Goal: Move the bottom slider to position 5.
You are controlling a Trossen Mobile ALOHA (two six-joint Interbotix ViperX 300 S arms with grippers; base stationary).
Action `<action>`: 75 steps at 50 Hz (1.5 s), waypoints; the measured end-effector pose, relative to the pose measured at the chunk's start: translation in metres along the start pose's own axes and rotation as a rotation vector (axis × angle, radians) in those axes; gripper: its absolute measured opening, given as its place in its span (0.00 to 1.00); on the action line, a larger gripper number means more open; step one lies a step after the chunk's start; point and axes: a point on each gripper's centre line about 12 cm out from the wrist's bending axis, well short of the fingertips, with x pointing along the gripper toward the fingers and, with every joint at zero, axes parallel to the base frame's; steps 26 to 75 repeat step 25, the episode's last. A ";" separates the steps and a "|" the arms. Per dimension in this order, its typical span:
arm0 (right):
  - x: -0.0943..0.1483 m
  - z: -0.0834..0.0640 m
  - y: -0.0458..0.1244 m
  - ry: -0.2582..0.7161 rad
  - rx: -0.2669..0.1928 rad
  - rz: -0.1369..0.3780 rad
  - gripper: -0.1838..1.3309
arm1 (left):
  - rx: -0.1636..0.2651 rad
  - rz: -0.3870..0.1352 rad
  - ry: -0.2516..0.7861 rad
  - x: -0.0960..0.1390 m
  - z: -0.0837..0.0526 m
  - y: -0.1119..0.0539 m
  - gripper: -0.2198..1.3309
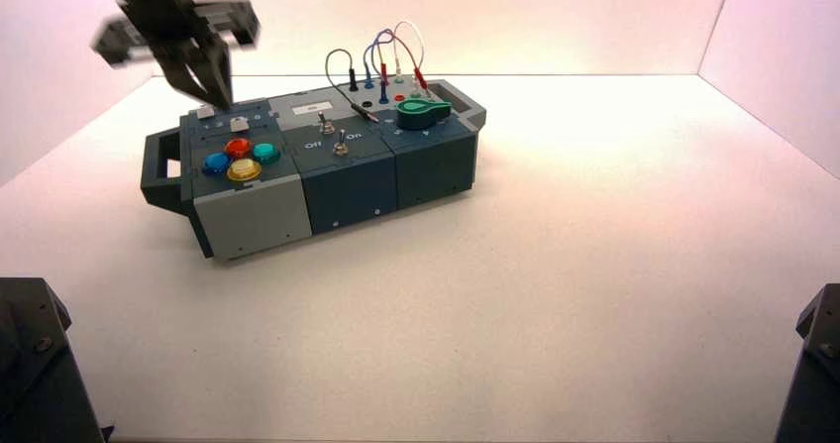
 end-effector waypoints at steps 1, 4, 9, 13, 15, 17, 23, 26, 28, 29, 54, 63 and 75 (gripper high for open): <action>0.000 0.000 0.000 0.000 0.000 0.002 0.03 | -0.001 -0.003 -0.031 -0.010 0.003 0.000 0.04; 0.000 0.000 0.000 0.002 0.000 0.000 0.03 | -0.004 -0.011 -0.086 -0.027 0.009 0.000 0.04; 0.000 0.000 0.000 0.002 0.000 0.002 0.03 | -0.001 -0.023 -0.157 -0.052 0.011 -0.001 0.04; 0.000 0.000 0.000 0.003 0.000 0.001 0.03 | 0.000 -0.031 -0.195 -0.066 0.008 -0.001 0.04; 0.000 0.000 0.000 0.003 0.000 0.002 0.03 | 0.000 -0.033 -0.210 -0.072 0.004 -0.001 0.04; 0.000 0.000 0.000 0.003 0.000 0.002 0.03 | 0.000 -0.036 -0.214 -0.074 0.001 -0.001 0.04; 0.000 -0.001 0.000 0.005 0.000 0.002 0.03 | -0.003 -0.039 -0.224 -0.079 -0.006 0.000 0.04; 0.000 -0.001 0.000 0.005 0.001 0.001 0.03 | -0.003 -0.040 -0.226 -0.080 -0.006 0.000 0.04; 0.000 -0.001 0.000 0.005 0.001 0.001 0.03 | -0.003 -0.040 -0.226 -0.080 -0.006 0.000 0.04; 0.000 -0.001 0.000 0.005 0.001 0.001 0.03 | -0.003 -0.040 -0.226 -0.080 -0.006 0.000 0.04; 0.000 -0.001 0.000 0.005 0.001 0.001 0.03 | -0.003 -0.040 -0.226 -0.080 -0.006 0.000 0.04; 0.000 -0.001 0.000 0.005 0.001 0.001 0.03 | -0.003 -0.040 -0.226 -0.080 -0.006 0.000 0.04; 0.000 -0.001 0.000 0.005 0.001 0.001 0.03 | -0.003 -0.040 -0.226 -0.080 -0.006 0.000 0.04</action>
